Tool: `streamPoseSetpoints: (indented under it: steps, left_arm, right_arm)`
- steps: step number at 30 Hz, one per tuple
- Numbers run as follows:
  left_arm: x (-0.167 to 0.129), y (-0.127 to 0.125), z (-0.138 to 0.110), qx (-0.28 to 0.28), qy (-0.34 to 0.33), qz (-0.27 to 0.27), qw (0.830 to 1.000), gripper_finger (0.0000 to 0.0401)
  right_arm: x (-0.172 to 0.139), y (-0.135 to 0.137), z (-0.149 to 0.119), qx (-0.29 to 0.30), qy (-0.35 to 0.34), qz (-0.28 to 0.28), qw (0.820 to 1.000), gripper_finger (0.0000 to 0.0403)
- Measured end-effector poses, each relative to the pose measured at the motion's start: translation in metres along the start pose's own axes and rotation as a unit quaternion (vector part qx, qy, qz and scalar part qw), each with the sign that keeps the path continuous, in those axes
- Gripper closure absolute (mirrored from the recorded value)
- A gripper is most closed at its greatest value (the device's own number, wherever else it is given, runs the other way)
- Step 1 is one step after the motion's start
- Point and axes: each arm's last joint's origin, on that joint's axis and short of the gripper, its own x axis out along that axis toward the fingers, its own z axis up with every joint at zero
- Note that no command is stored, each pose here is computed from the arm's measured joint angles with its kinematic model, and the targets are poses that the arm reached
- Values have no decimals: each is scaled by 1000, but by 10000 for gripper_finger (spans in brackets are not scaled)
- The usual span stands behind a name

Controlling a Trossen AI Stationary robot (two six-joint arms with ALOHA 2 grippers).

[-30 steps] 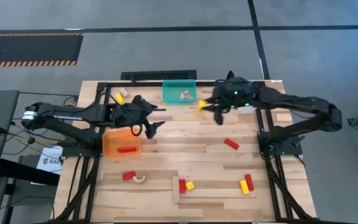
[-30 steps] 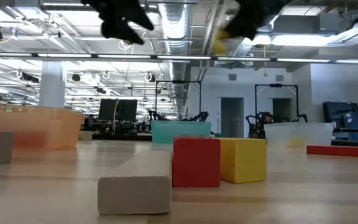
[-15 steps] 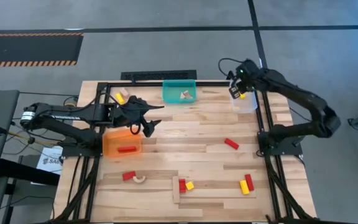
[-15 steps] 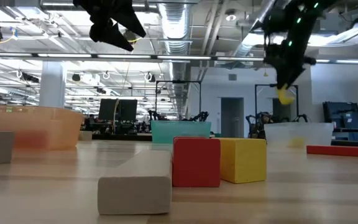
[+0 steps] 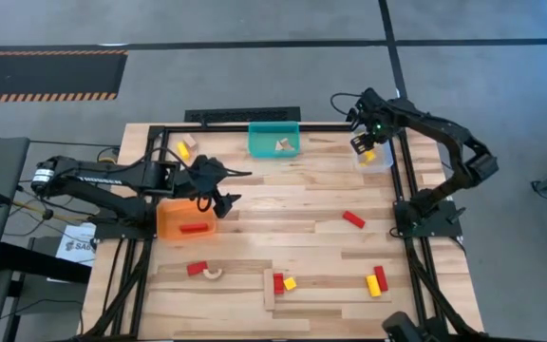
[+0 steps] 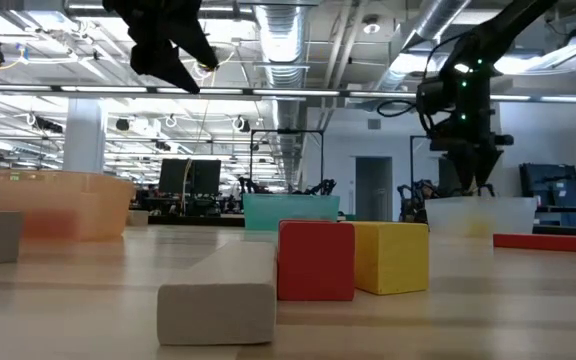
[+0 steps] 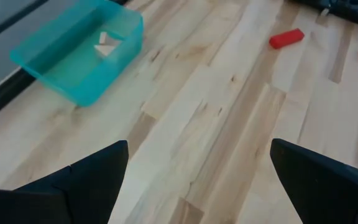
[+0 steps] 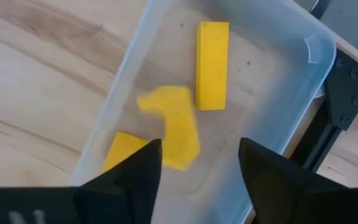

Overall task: Sort & place blocks by color
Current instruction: Put the yellow block into the transparent white bin, then put the red block into the transparent orange bin

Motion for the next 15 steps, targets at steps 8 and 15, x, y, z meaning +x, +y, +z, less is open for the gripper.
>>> streamPoseSetpoints:
  steps: [8,15]
  left_arm:
    - [-2,-6,-3,3,3,-12,1000,21]
    - [-5,-22,-11,12,15,-45,999,21]
  right_arm:
    - [-27,-2,-11,7,-43,11,999,149]
    - [-75,15,-37,4,-129,72,989,148]
